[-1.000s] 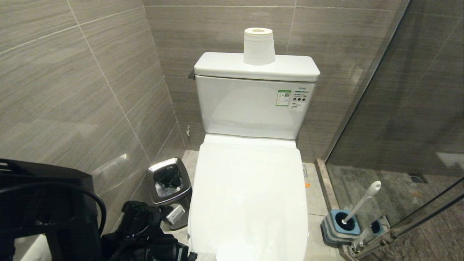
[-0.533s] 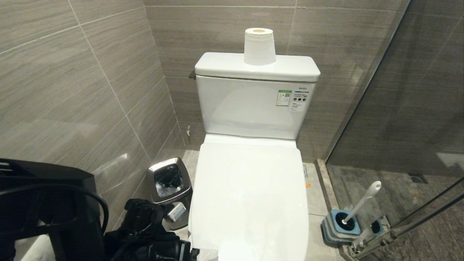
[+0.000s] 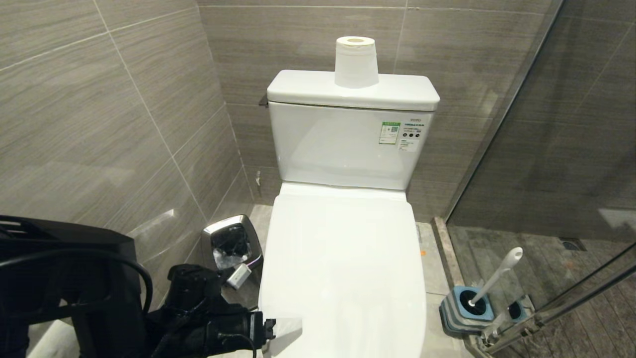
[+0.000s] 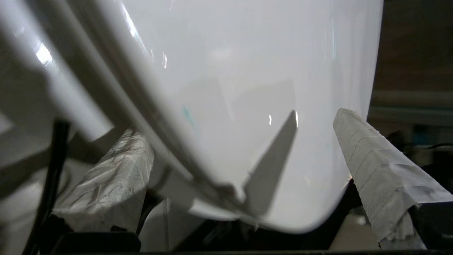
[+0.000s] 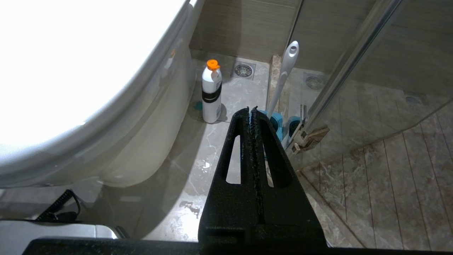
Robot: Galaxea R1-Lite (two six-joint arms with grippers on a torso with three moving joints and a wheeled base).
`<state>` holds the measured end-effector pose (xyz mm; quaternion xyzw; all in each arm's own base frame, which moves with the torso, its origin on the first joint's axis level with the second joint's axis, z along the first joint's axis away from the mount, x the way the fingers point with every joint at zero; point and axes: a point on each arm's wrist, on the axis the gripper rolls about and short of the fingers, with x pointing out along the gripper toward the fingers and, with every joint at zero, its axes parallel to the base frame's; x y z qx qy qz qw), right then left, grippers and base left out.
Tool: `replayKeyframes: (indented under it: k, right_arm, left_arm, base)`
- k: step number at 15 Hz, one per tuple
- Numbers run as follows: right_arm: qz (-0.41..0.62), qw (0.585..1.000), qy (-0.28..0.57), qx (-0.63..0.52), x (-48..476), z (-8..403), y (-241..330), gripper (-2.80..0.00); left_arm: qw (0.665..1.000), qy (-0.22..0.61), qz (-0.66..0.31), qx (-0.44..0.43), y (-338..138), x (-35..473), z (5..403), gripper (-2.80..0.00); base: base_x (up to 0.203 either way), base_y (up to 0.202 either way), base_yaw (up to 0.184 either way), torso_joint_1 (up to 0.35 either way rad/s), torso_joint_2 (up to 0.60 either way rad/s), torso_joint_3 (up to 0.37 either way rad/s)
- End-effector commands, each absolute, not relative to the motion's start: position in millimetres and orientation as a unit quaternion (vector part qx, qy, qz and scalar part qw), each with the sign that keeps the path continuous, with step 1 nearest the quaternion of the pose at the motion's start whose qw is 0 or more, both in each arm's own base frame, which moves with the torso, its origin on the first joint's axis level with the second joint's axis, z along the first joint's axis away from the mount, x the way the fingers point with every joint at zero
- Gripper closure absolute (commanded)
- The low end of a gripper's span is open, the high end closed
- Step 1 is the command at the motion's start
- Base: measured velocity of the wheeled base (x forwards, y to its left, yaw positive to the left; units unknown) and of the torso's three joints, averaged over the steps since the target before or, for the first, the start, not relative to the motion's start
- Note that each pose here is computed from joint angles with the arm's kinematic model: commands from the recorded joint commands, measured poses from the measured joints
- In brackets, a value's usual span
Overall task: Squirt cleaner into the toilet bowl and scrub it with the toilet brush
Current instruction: Use the left hand to lift the toilet lid slightly
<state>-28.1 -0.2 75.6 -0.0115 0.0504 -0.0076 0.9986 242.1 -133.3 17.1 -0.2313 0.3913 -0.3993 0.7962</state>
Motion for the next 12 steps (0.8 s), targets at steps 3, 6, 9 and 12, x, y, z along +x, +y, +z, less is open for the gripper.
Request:
replayKeyframes:
  k: [3, 6, 9, 12]
  right_arm:
    - [-0.007, 0.999, 0.051, -0.012, -28.2, 75.4, -0.2, 0.00]
    - [-0.008, 0.999, 0.050, -0.012, -28.2, 75.4, -0.2, 0.00]
    - [-0.008, 0.999, 0.051, -0.012, -28.2, 75.4, -0.2, 0.00]
    - [-0.008, 0.999, 0.051, -0.012, -28.2, 75.4, -0.2, 0.00]
  left_arm:
    - [0.779, 0.390, -0.411, -0.268, -130.5, 243.7, 24.5, -2.80]
    - [0.784, 0.376, -0.414, -0.269, -128.8, 244.3, 27.5, -2.80]
    - [0.793, 0.357, -0.412, -0.272, -122.4, 246.8, 34.8, -2.80]
    - [0.803, 0.336, -0.406, -0.277, -111.4, 244.3, 44.8, -2.80]
  base:
    - [0.000, 0.000, 0.000, 0.000, 0.00, 0.000]
    - [0.000, 0.000, 0.000, 0.000, 0.00, 0.000]
    - [0.000, 0.000, 0.000, 0.000, 0.00, 0.000]
    - [0.000, 0.000, 0.000, 0.000, 0.00, 0.000]
